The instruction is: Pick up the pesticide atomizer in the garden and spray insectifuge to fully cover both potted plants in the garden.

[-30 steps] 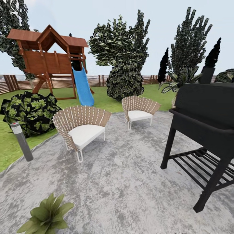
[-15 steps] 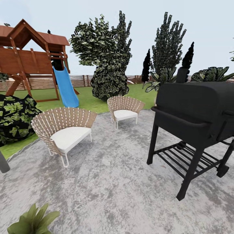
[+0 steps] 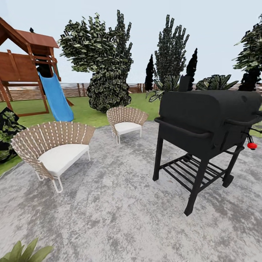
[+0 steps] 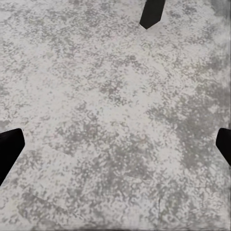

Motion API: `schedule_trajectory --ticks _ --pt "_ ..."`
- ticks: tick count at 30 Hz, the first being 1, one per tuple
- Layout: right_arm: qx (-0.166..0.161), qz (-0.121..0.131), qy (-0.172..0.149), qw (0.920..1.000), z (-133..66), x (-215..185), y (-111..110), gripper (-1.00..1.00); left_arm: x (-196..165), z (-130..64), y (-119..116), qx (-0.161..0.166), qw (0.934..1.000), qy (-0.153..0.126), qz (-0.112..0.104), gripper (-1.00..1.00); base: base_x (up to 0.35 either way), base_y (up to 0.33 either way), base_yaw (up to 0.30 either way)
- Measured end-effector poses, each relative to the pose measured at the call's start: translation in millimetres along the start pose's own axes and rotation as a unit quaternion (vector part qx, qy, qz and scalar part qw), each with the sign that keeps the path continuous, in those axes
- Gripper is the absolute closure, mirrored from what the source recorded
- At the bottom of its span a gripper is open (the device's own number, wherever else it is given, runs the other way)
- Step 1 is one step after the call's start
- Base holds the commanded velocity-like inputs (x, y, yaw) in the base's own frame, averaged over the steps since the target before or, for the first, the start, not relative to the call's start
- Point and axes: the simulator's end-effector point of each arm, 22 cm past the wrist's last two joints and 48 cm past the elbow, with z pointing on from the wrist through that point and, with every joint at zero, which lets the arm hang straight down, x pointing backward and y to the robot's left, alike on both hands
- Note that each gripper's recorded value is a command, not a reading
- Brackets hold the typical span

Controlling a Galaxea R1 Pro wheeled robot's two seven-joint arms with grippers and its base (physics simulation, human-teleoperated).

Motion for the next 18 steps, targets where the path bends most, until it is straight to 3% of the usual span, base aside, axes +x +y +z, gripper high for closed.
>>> schedule_trajectory --ticks 18 --pt "0.0 0.0 0.001 1.0 -0.1 0.9 0.0 -1.0 0.0 0.0 0.0 0.0 1.0 0.0 0.0 -1.0 0.0 0.0 -0.298"
